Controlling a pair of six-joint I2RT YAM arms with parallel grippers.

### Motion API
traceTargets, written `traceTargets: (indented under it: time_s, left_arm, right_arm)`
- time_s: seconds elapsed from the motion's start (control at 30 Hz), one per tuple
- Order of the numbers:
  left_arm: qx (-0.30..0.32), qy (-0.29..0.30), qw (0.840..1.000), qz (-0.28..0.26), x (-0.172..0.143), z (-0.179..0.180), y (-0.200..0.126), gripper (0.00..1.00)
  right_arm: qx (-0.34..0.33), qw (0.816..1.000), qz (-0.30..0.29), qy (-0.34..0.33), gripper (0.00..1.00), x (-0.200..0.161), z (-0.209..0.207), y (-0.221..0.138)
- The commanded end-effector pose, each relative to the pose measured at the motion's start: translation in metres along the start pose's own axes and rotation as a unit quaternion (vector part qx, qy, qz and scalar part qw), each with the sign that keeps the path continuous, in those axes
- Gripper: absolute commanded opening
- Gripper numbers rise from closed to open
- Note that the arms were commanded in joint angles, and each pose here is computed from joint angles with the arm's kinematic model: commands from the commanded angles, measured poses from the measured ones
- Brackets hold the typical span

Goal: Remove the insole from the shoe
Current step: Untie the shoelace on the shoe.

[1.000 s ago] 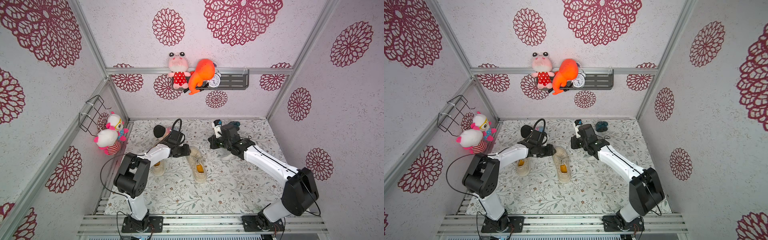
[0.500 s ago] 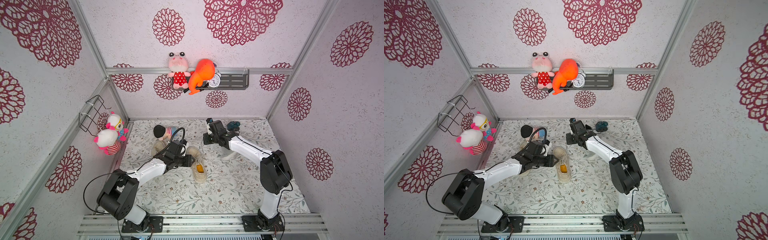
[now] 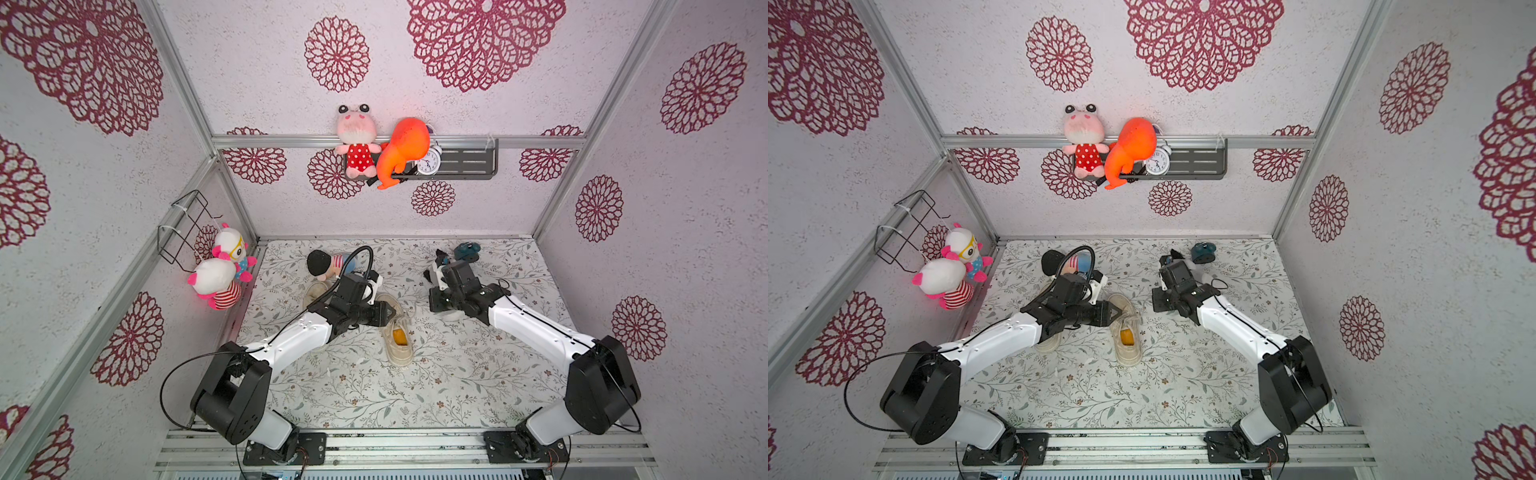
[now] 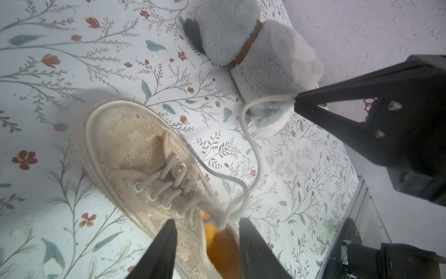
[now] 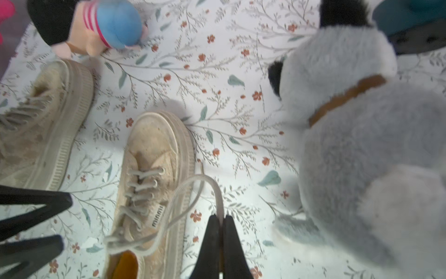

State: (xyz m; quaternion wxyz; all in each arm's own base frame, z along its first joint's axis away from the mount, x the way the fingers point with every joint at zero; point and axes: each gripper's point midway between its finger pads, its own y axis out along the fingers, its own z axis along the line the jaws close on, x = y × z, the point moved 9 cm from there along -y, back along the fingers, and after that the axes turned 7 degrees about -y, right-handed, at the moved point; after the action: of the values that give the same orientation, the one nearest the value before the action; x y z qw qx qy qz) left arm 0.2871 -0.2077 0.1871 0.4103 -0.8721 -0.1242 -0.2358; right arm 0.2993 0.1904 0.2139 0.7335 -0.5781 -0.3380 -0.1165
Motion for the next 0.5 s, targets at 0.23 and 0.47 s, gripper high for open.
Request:
traceTargets:
  time_s: [0.23,0.47]
  left_arm:
    - [0.038,0.016,0.996,0.079,-0.018,0.004,0.015,0.53]
    - [0.049,0.017,0.994,0.092,-0.020,0.008,0.022,0.47]
  right_arm:
    - [-0.090,0.995,0.029,0.026,0.51,0.005,-0.015,-0.005]
    - [0.072,0.995,0.028,-0.060,0.50,-0.017,0.019,-0.049]
